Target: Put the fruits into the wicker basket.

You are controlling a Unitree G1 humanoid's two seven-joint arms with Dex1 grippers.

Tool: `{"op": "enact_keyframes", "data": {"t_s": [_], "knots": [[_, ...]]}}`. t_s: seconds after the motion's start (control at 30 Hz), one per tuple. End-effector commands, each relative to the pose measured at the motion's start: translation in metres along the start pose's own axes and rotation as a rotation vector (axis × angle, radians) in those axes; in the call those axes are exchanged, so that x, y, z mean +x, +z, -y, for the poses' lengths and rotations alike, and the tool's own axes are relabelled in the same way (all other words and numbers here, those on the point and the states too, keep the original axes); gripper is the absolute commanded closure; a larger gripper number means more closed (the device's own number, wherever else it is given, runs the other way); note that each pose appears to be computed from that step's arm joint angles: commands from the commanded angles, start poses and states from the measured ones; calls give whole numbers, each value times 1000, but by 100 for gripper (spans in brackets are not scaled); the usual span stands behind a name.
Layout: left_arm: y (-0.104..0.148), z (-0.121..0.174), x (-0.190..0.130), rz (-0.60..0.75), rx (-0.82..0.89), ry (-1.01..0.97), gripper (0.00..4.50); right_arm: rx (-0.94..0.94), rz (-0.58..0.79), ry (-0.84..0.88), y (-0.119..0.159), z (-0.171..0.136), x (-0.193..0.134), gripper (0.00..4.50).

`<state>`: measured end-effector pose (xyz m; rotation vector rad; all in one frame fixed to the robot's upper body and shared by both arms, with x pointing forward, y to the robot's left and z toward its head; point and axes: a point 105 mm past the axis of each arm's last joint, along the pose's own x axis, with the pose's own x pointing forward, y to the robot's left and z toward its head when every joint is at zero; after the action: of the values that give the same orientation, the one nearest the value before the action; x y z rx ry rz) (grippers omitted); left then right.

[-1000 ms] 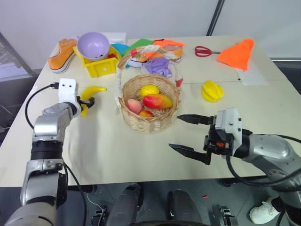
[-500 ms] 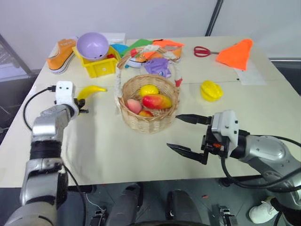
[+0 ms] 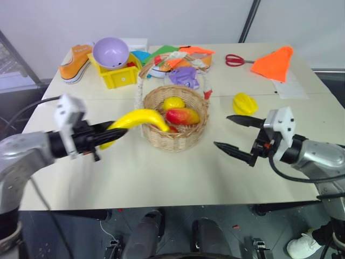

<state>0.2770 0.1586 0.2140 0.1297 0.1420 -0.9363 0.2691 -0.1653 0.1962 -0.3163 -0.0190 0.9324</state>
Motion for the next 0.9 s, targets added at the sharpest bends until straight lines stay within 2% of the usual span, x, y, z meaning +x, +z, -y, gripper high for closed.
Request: {"op": "enact_keyframes", "data": {"t_s": [0.03, 0.13, 0.27, 0.33, 0.43, 0.53, 0.63, 0.73, 0.9], "knots": [[7, 1, 39, -41, 121, 64, 388, -43, 18, -37, 5, 9, -6, 0], [10, -7, 71, -60, 151, 154, 388, -36, 19, -73, 0, 13, -9, 0], [15, -16, 101, -41, 81, 237, 388, -25, 19, -105, -5, 14, -10, 0], [17, -13, 105, -32, 79, 215, 283, -25, 8, -148, -9, 18, -9, 0], [23, -9, 107, -14, 86, 187, 153, -46, -19, -267, -20, 38, -8, 0], [40, -1, 101, 79, 118, 118, 5, -19, -64, -435, -38, 73, -8, 0], [50, 17, 89, 158, 171, -15, 5, 8, -102, -577, -54, 106, -4, 0], [45, 36, 78, 180, 207, -145, 5, 54, -119, -683, -63, 132, 1, 0], [38, 49, 67, 192, 197, -227, 5, 196, -88, -777, -73, 161, 8, 0]]}}
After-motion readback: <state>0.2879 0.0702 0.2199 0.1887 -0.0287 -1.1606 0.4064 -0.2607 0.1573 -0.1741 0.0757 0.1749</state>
